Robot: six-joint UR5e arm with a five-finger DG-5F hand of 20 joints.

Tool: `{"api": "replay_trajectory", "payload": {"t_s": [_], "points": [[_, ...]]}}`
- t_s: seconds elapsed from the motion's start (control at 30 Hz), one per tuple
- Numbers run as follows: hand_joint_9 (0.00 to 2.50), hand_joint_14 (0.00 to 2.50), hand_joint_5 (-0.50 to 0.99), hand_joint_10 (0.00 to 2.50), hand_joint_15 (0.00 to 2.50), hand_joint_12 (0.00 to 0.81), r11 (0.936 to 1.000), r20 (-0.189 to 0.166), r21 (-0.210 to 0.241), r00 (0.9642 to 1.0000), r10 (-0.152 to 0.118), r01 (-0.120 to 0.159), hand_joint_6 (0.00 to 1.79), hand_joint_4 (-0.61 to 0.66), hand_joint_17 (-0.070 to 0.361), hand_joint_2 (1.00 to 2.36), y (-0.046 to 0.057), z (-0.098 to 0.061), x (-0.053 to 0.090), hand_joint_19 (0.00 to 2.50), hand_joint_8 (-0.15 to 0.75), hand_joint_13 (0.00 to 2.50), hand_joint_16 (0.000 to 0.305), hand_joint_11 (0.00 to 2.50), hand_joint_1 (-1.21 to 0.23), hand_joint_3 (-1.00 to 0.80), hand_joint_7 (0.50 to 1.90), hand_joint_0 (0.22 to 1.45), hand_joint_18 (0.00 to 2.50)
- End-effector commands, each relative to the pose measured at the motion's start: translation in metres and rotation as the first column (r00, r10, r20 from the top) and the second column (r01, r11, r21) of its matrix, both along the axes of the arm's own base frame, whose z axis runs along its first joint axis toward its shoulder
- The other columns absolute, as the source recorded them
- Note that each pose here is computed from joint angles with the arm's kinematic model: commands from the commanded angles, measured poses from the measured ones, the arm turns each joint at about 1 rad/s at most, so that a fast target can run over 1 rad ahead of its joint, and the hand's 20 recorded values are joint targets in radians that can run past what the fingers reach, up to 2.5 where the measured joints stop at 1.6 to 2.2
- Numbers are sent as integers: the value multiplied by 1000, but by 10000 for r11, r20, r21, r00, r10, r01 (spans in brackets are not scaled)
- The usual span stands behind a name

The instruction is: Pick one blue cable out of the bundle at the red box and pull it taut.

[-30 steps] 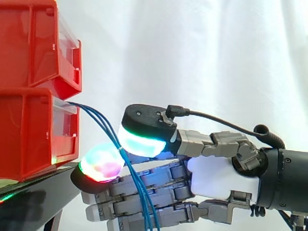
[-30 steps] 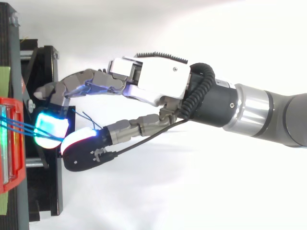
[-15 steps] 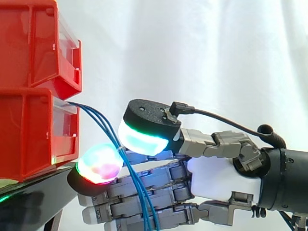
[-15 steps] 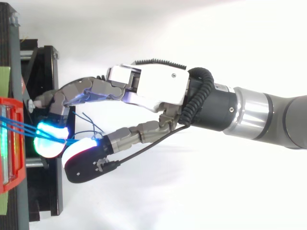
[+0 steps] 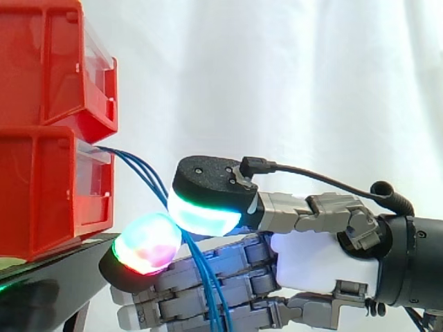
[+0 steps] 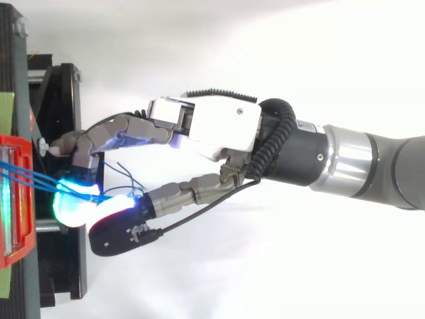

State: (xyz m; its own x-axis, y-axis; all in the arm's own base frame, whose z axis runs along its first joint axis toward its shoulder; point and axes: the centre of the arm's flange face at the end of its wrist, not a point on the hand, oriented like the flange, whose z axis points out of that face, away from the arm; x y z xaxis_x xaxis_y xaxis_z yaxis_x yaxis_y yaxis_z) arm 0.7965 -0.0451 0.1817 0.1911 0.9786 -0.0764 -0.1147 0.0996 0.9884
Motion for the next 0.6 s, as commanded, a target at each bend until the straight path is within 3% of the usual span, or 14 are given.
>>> {"api": "replay_trajectory", "payload": {"t_s": [0.0, 0.33, 0.57], "points": [[352, 4, -183, 1, 124, 325, 10000, 5, 16, 10000, -26, 26, 861, 219, 118, 1009, -3, 0, 0, 100, 288, 251, 52, 73, -688, -340, 796, 583, 182], [359, 4, -161, 1, 124, 331, 10000, 64, 67, 10000, 42, -42, 790, 247, 122, 1005, -6, 2, 0, 112, 296, 245, 54, 70, -630, -427, 815, 539, 166], [378, 5, -146, 0, 123, 321, 9999, 30, 119, 10000, 34, -35, 760, 218, 117, 1009, -8, 0, 0, 111, 289, 244, 52, 64, -655, -336, 886, 585, 157]]}}
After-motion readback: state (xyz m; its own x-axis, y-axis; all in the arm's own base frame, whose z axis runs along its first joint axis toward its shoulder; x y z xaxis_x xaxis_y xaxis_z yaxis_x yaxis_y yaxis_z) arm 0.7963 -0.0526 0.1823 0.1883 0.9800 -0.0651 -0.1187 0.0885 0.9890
